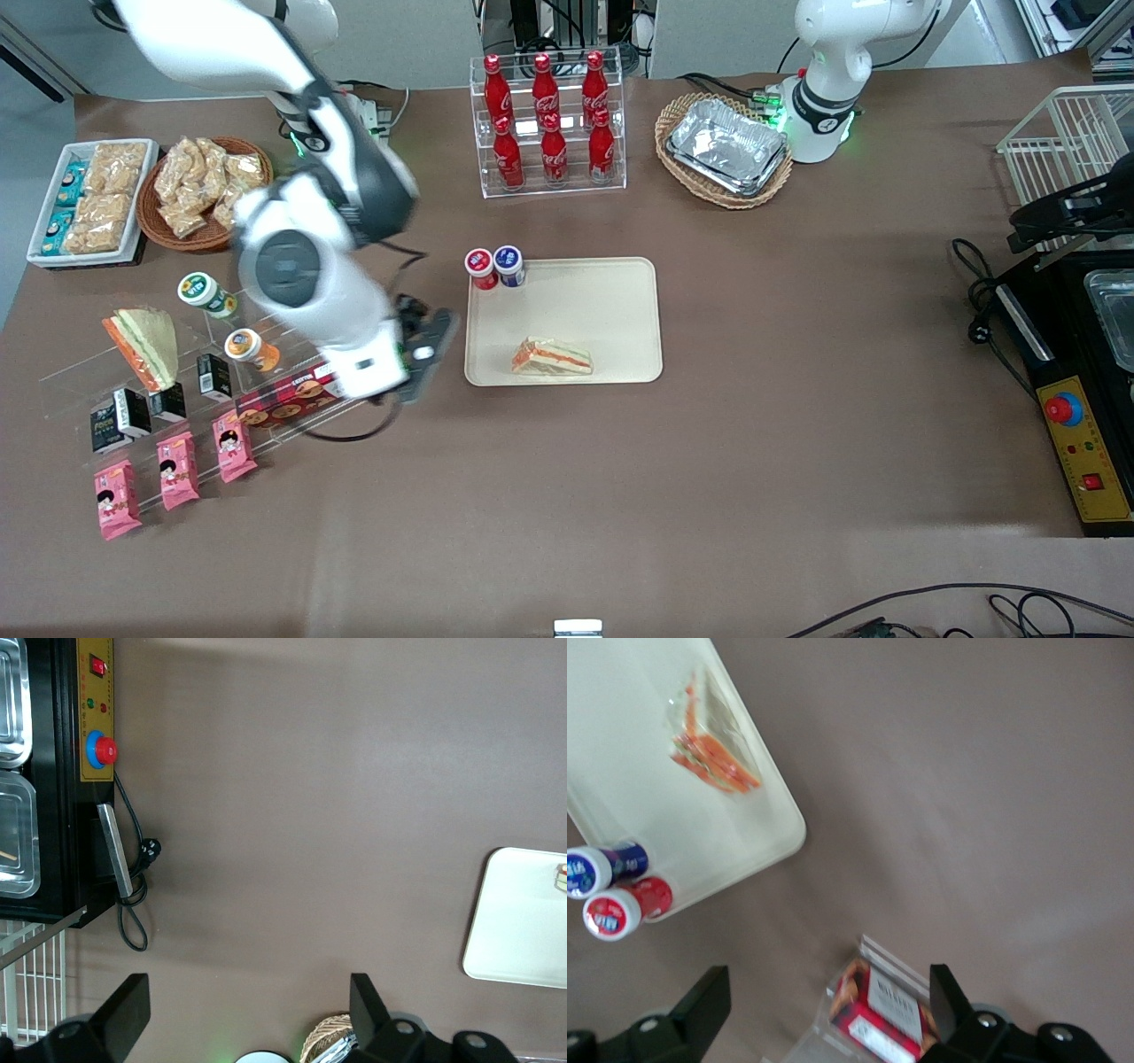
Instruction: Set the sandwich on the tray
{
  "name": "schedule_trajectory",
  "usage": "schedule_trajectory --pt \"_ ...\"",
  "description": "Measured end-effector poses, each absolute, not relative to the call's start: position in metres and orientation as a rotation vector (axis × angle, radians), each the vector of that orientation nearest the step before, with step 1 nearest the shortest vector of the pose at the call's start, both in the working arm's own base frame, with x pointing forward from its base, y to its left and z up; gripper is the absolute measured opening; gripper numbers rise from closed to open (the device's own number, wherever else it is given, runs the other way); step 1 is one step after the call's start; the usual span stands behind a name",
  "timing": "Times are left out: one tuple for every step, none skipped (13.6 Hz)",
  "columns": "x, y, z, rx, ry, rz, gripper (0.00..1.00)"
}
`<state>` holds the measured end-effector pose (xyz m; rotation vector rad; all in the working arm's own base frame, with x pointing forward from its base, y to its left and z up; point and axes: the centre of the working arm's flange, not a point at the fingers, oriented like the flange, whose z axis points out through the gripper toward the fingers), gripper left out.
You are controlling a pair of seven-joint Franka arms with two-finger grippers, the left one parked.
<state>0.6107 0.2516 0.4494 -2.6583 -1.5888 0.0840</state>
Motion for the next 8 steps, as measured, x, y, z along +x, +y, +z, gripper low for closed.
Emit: schedule_trajectory --pt "0.613 0.227 0.463 -2.680 -1.532 0.097 1.00" --pt "0.612 0.205 0.477 -2.698 -1.482 0.110 1.00" --pt "0.610 0.187 0.492 -2.716 -1.445 0.112 1.00" --pt "0.608 0.172 0.508 -2.737 -1.415 0.104 1.00" --pt "0.605 0.155 0.523 -2.763 -1.378 0.088 1.00" --pt "0.603 0.138 0.538 -2.787 -1.334 0.070 1.00" --pt "0.600 0.121 0.549 -2.807 -1.289 0.055 1.00" --pt "0.599 0.103 0.560 -2.829 -1.246 0.038 1.00"
